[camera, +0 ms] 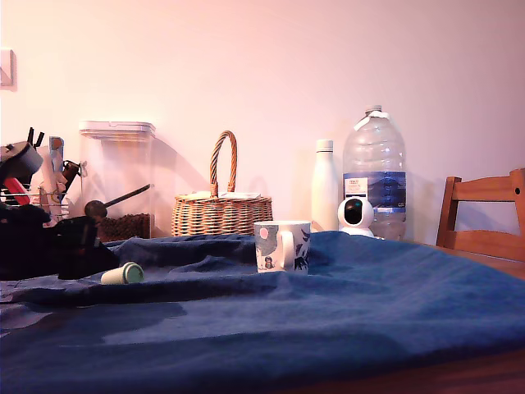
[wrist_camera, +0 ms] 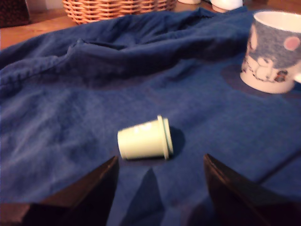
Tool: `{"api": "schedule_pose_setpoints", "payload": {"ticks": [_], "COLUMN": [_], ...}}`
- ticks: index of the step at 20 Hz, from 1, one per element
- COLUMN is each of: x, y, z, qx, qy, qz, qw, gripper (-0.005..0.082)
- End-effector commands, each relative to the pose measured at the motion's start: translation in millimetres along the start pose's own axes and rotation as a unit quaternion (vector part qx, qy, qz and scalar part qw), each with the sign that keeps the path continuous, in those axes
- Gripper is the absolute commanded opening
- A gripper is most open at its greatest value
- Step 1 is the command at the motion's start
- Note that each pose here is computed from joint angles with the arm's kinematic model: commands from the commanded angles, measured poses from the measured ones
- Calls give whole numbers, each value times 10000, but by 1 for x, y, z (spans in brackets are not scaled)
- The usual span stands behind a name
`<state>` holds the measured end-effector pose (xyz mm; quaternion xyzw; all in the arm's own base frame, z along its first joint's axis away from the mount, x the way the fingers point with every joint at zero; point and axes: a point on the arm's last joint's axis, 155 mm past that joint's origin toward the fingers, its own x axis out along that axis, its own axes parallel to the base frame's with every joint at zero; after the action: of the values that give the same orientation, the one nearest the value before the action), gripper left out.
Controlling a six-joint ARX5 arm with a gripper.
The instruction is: Pick up the coffee capsules on the table and drop them inside the coffee cup
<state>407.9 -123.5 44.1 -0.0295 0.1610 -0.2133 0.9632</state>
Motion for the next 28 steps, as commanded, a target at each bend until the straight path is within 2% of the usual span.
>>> {"api": "schedule_pose_setpoints", "payload": {"ticks": [1, 5, 9, 16, 20, 22, 28], "x": [6, 21, 34, 56, 60, 59, 60], "y": [2, 6, 9, 14, 16, 16, 16], "z": [2, -2, -3, -10, -18, -26, -23], "qx": [-13, -167, -192, -311, -364, -482, -508], "qy": [-49, 13, 79, 536, 729, 880, 831], "qz": [1, -9, -9, -17, -3, 15, 13], "qw": [10000, 9999, 9998, 9981, 9967, 9950, 9952], "gripper": [521, 521, 521, 521, 521, 521, 520]}}
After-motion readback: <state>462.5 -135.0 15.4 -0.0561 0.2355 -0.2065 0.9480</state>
